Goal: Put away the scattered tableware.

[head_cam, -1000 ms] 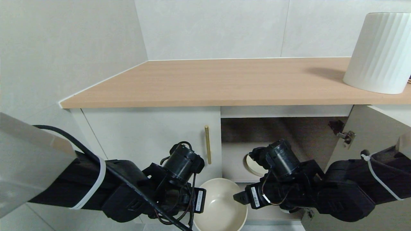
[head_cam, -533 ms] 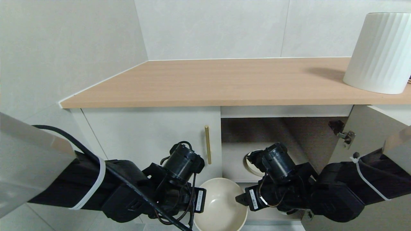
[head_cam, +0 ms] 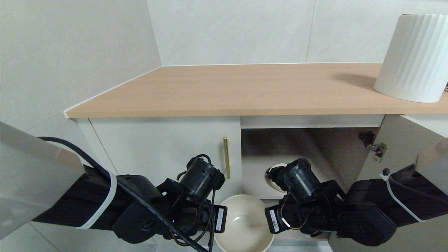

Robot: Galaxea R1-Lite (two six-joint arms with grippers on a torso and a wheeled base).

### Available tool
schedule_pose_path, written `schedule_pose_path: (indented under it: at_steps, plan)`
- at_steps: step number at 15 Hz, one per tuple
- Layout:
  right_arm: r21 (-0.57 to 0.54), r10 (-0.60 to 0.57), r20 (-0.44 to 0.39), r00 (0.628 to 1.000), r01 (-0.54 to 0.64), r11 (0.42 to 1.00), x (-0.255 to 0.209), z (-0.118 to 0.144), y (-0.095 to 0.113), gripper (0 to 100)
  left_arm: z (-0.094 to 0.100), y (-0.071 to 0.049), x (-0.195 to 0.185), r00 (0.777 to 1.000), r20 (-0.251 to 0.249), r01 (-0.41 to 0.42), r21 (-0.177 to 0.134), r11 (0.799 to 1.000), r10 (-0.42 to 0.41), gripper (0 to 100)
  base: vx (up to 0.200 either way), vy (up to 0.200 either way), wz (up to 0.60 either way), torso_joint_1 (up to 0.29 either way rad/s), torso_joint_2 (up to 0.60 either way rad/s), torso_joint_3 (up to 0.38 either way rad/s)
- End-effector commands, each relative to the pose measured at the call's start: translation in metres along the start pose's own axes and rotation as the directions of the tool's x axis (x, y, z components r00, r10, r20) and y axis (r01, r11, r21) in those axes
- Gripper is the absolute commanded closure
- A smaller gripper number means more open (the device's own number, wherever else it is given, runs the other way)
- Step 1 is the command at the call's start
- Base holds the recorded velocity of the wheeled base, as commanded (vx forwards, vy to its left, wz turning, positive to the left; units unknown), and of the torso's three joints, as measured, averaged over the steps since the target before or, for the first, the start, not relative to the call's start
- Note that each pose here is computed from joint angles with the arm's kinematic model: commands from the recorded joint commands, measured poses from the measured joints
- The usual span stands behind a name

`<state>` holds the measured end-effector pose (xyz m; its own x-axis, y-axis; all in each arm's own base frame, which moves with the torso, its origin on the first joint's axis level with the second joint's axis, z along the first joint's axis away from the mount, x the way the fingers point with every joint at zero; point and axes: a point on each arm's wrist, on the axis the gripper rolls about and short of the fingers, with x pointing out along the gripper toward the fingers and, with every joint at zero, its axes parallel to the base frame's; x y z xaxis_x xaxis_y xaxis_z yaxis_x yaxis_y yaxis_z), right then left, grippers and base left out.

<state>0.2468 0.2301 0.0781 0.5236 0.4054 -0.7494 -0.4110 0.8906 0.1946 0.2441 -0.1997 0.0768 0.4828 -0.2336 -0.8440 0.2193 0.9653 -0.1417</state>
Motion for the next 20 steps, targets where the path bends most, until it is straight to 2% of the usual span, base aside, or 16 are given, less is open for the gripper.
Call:
schedule_pose_path:
  at_steps: [1,4,5,13,17,20]
  plan:
    - [-0.001,-0.004,-0.004,1.0,0.004,1.0,0.001,-0.001,0.0,100,0.0,0.0,0.0,1.0,-0.001,-0.005,0.0,1.0,0.005,100,0.0,0.0,0.0,0.0,0.0,0.0]
    - [-0.001,-0.003,-0.001,1.0,0.003,1.0,0.0,0.0,0.0,100,0.0,0.0,-0.001,1.0,0.001,-0.003,-0.001,1.0,0.003,100,0.0,0.0,0.0,0.0,0.0,0.0]
    - [-0.001,-0.003,-0.001,1.0,0.003,1.0,0.0,0.0,0.0,100,0.0,0.0,0.0,1.0,0.0,-0.004,-0.001,1.0,0.004,0,0.0,0.0,0.0,0.0,0.0,0.0]
    - [-0.013,-0.04,-0.034,0.999,0.039,0.999,0.007,-0.005,-0.003,100,0.001,0.0,-0.002,1.0,0.004,-0.002,-0.001,1.0,0.002,0,0.0,0.0,0.0,0.0,0.0,0.0]
    - [-0.012,-0.179,-0.08,0.981,0.179,0.984,0.009,-0.003,-0.019,100,0.001,0.0,-0.002,1.0,0.004,-0.002,-0.001,1.0,0.002,0,0.0,0.0,0.0,0.0,0.0,0.0]
    - [0.054,-0.246,-0.04,0.968,0.248,0.967,0.01,0.013,-0.041,100,0.001,0.0,-0.002,1.0,0.007,0.0,-0.002,1.0,0.0,0,0.0,0.0,0.0,0.0,0.0,0.0]
